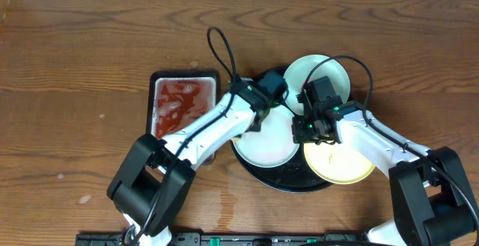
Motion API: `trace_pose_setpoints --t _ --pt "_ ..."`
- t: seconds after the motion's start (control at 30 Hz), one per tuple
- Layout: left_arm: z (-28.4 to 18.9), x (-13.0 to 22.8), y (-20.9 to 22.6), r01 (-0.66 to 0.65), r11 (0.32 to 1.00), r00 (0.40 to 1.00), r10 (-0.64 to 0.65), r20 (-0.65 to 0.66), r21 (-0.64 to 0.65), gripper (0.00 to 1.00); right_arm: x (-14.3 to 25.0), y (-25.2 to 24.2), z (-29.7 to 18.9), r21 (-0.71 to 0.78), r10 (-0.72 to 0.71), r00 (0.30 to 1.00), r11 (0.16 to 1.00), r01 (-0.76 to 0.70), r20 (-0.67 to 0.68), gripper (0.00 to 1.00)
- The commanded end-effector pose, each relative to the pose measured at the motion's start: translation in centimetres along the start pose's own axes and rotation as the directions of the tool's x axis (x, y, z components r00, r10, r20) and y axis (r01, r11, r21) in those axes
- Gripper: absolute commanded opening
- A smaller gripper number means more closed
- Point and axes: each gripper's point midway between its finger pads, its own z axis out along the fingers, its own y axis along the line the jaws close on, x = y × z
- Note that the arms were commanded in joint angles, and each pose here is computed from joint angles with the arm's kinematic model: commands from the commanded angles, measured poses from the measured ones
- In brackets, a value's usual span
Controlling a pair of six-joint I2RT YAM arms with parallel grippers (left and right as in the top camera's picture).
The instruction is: Clean dirty plates on tray and stack at the side
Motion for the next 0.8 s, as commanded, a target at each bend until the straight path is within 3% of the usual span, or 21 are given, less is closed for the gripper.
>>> trace_pose_setpoints --t 0.0,0.17,0.37,0.5,0.6,0.77 --pt "-1.8 -2.0 0.1 0.007 1.000 0.999 -0.007 0.033 0.015 0.08 0.4 -0.8 0.5 0.043 -0.003 1.000 0.999 0.004 -0.019 0.01" --pt "-4.2 -1.2 2.1 0.027 0.998 1.000 -0.027 -0.005 0.053 0.07 0.4 -1.0 0.4 0.047 -0.001 1.000 0.999 0.002 -0.017 0.01" --pt "-5.7 -2.0 7.8 0.194 0.974 0.980 -0.188 -0.064 0.119 0.08 0.1 -1.4 0.3 0.049 0.012 1.000 0.999 -0.012 -0.009 0.01" --pt "-4.7 -1.8 11.4 0.288 0.941 0.953 -0.264 -0.147 0.180 0.08 -0.6 -1.4 -0.6 0.064 0.015 1.000 0.998 -0.015 0.002 0.01" --pt "-3.3 -0.6 12.2 0.301 0.916 0.941 -0.241 -0.236 0.266 0.08 -1.6 -1.7 -2.0 0.118 0.002 0.999 0.993 -0.006 0.033 0.01" --pt "-0.5 1.9 13.5 0.339 0.909 0.915 -0.259 -0.310 0.241 0.16 -3.3 -1.7 -5.4 0.247 -0.074 0.991 0.968 0.046 0.107 0.01"
